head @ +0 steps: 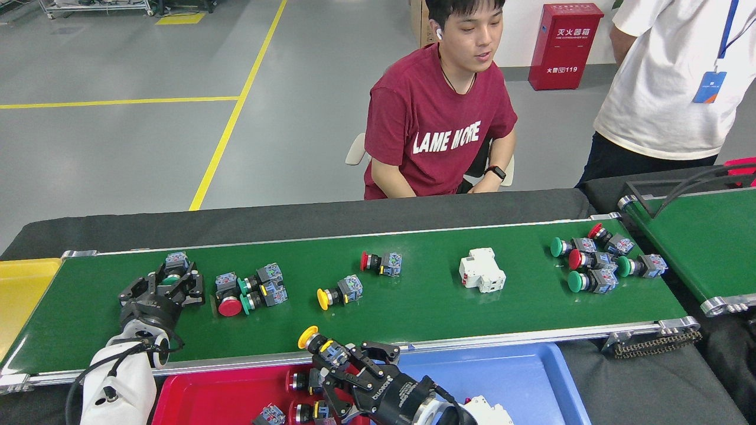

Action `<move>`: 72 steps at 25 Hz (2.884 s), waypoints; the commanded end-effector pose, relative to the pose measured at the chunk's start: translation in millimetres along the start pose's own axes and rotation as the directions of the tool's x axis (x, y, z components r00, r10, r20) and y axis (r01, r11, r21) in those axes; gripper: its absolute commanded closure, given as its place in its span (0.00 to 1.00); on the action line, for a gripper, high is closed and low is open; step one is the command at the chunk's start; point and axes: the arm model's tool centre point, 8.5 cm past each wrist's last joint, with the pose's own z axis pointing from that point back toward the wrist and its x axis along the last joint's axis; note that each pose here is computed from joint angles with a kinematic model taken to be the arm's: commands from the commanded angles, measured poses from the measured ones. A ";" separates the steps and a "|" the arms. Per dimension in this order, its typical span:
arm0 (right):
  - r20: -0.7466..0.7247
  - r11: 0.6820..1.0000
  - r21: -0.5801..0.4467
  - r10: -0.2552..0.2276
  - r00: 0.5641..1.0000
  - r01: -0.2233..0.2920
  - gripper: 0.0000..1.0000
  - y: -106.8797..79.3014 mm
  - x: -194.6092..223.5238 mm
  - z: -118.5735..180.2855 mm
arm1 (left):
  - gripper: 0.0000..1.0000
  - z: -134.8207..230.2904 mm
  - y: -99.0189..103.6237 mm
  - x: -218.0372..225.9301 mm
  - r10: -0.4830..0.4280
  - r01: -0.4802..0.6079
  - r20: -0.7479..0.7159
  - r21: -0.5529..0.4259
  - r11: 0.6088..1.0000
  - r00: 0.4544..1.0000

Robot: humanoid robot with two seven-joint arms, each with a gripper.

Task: Pick switch part from conveyor to tray

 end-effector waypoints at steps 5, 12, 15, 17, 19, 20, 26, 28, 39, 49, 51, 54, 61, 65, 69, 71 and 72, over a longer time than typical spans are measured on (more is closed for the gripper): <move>-0.077 0.997 -0.067 0.031 0.997 -0.036 0.02 -31.3 -28.0 16.4 | 1.00 3.4 29.4 -11.5 -0.052 0.047 0.033 0.122 0.991 0.998; -0.444 0.984 -0.181 -0.076 0.893 -0.006 0.02 -57.5 -143.3 83.5 | 0.95 126.1 21.1 3.0 -0.197 0.045 0.502 0.300 0.953 0.842; -0.600 0.976 -0.217 -0.108 0.793 -0.031 0.03 -67.7 -183.9 124.8 | 0.82 192.5 -4.7 24.7 -0.199 0.031 0.558 0.295 0.955 0.806; -0.681 0.980 -0.191 -0.093 0.726 -0.054 0.03 -64.0 -203.6 154.8 | 0.34 225.0 -17.4 37.9 -0.196 0.037 0.586 0.272 0.962 0.786; -0.740 0.976 -0.188 -0.070 0.669 -0.107 0.03 -52.0 -209.5 183.9 | 0.00 240.5 -25.2 57.7 -0.138 -0.025 0.593 0.259 0.965 0.793; -0.749 0.969 -0.204 -0.065 0.659 -0.137 0.03 -47.8 -206.6 192.0 | 0.00 241.5 -26.7 62.9 -0.118 -0.048 0.592 0.257 0.965 0.797; -0.749 0.954 -0.244 -0.070 0.659 -0.176 0.03 -19.4 -154.2 232.9 | 0.00 251.1 -40.1 39.8 -0.037 -0.079 0.458 0.233 0.969 0.888; -0.747 0.963 -0.229 -0.078 0.660 -0.145 0.03 -4.7 -141.8 241.3 | 0.00 253.3 -47.0 22.8 -0.010 -0.074 0.355 0.221 0.972 0.935; -0.712 0.966 -0.227 -0.079 0.698 -0.122 0.02 1.1 -129.4 227.5 | 0.00 221.2 -42.5 -16.1 0.038 -0.057 0.081 0.243 0.968 0.996; -0.722 0.973 -0.219 -0.114 0.683 -0.069 0.02 -1.8 -141.5 162.9 | 0.00 104.8 -24.2 -60.1 -0.041 0.032 0.069 0.118 0.992 0.997; -0.732 0.978 -0.197 -0.098 0.674 -0.071 0.02 -3.0 -149.9 142.4 | 0.00 99.1 -28.7 -65.7 -0.029 0.023 0.065 0.095 0.995 0.997; -0.747 0.982 -0.176 -0.086 0.659 -0.072 0.02 -7.6 -157.4 120.2 | 0.00 93.8 -30.8 -65.3 -0.019 0.013 0.067 0.081 0.997 0.998; -0.765 0.992 -0.114 -0.055 0.641 -0.050 0.02 -8.3 -179.4 76.0 | 0.00 85.0 -28.8 -59.8 -0.012 0.007 0.079 0.075 0.997 0.997; -0.757 0.995 -0.098 -0.057 0.651 -0.027 0.02 -16.8 -187.6 42.1 | 0.00 63.7 -17.9 -63.1 0.025 -0.029 0.061 0.069 0.997 0.998; -0.738 0.998 -0.063 -0.027 0.674 -0.029 0.16 -17.7 -189.8 29.5 | 0.00 45.6 -14.0 -63.6 0.059 -0.061 0.049 0.042 0.997 0.997; -0.706 0.998 -0.035 0.007 0.708 -0.045 0.33 -14.4 -185.7 27.0 | 0.00 41.0 -11.8 -57.6 0.046 -0.048 0.063 0.036 0.998 0.997; -0.678 0.999 -0.022 0.022 0.734 -0.050 0.47 -13.0 -186.0 27.8 | 0.00 39.8 -11.7 -55.7 0.036 -0.038 0.058 0.034 0.999 0.998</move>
